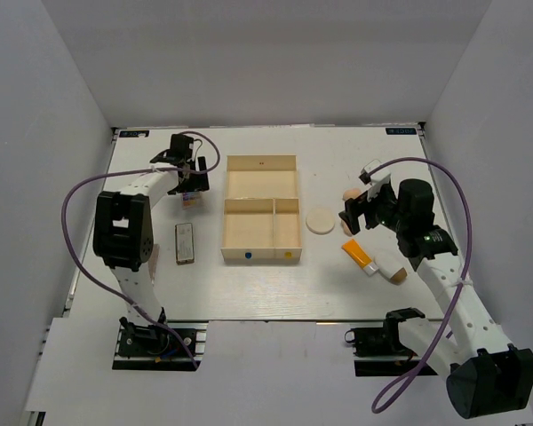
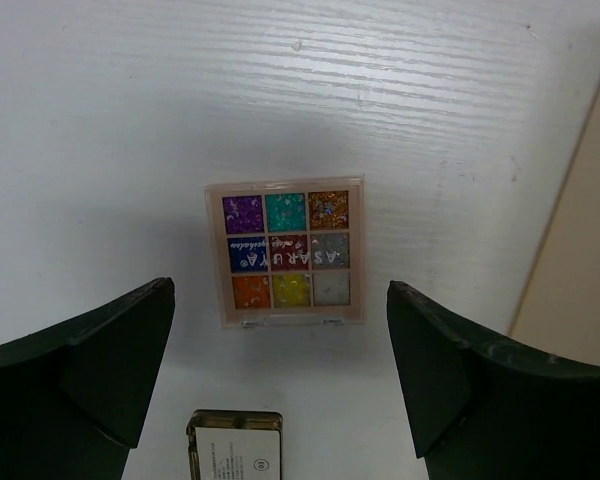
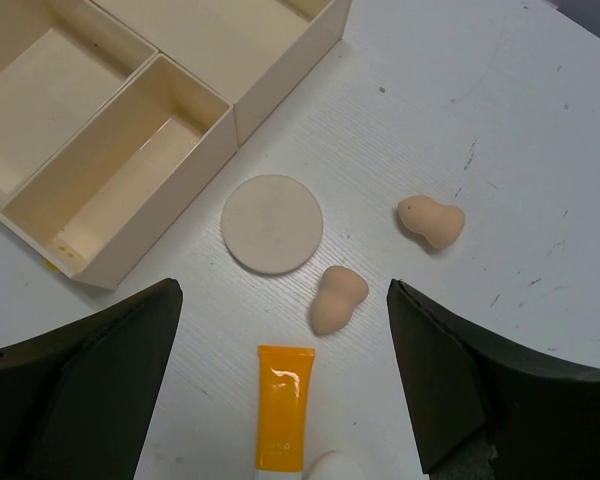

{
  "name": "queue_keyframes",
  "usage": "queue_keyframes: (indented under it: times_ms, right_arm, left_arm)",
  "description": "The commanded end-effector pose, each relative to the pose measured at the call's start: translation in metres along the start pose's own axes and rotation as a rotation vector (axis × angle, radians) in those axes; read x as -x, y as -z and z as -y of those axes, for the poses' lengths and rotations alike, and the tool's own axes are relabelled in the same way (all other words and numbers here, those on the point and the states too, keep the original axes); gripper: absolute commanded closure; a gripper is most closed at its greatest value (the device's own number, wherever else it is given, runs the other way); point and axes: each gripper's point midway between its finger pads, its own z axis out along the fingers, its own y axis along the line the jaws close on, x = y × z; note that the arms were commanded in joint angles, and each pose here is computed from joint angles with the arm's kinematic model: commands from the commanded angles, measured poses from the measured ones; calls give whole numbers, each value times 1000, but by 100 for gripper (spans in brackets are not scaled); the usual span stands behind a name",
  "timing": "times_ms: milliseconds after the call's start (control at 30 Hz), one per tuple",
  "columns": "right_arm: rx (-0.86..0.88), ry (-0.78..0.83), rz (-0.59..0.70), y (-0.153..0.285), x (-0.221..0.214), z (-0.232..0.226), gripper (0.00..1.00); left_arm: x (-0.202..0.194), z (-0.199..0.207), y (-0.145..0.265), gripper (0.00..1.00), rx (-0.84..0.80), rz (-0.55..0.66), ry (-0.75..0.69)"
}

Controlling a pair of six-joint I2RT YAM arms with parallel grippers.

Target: Organize the makeup

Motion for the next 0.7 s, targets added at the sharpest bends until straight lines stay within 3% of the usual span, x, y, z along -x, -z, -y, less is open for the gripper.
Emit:
queue_keyframes:
  times_ms: [0,667]
  right_arm:
    - [-36,5,51,5,22,4,11]
    - [-51,10,45,0,21,2,11]
  left_arm:
    - [20,-10,10,3,71,38,-17]
    - [-17,2,-30,2,49,-144,-21]
